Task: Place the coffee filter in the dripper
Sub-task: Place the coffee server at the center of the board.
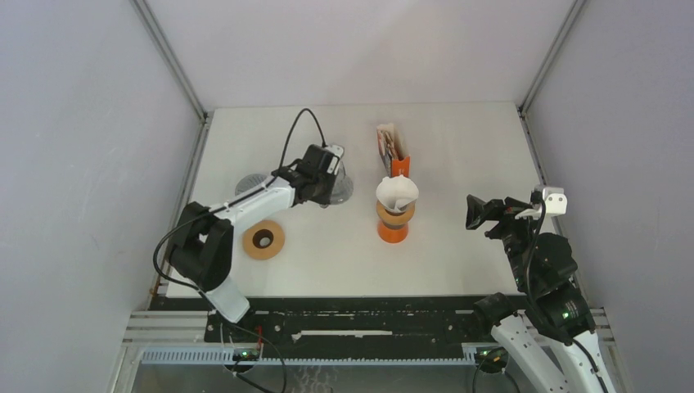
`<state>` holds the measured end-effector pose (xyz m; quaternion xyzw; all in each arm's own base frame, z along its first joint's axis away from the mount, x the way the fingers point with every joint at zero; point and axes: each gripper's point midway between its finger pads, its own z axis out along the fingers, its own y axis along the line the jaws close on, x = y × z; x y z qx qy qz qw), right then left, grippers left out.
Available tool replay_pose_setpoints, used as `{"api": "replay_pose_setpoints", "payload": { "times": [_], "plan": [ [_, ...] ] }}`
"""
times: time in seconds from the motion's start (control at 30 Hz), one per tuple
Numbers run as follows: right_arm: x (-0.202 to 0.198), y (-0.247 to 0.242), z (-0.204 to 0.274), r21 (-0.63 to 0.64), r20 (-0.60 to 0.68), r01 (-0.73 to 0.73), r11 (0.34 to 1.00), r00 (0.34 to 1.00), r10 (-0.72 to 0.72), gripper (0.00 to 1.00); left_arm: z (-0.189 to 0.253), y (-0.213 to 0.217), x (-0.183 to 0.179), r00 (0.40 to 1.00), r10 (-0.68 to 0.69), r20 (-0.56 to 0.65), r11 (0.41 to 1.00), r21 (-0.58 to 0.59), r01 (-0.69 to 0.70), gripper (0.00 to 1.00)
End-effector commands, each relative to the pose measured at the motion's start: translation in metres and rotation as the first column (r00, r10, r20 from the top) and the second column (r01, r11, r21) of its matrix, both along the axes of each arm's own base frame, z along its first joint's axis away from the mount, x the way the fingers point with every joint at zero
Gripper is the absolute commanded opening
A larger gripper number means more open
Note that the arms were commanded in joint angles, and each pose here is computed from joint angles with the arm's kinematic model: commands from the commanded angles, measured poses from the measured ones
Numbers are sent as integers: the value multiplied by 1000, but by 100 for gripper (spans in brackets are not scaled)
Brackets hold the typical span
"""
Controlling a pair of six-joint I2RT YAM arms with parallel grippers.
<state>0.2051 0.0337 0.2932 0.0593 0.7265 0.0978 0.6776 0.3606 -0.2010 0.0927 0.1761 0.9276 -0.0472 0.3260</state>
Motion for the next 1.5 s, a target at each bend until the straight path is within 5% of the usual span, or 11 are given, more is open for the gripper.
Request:
{"api": "replay_pose_setpoints", "payload": {
  "times": [0.0, 0.7, 1.1, 1.47],
  "plan": [
    [1, 3, 10, 19, 39, -13, 1000, 999, 13, 100, 15, -17, -13, 996, -44, 79, 998, -42, 47, 0],
    [3, 5, 6, 15, 24, -20, 1000, 1000, 19, 100, -14, -21, -68, 988, -147, 39, 989, -17, 147, 10],
    [3, 6, 6, 17, 23, -27, 999, 999, 27, 100, -7, 6, -63, 996, -15, 84, 999, 48, 11, 50],
    [2, 6, 6, 18, 25, -26, 999, 999, 26, 100, 0, 40, -61, 981, 138, 134, 980, 128, -155, 61]
  ]
}}
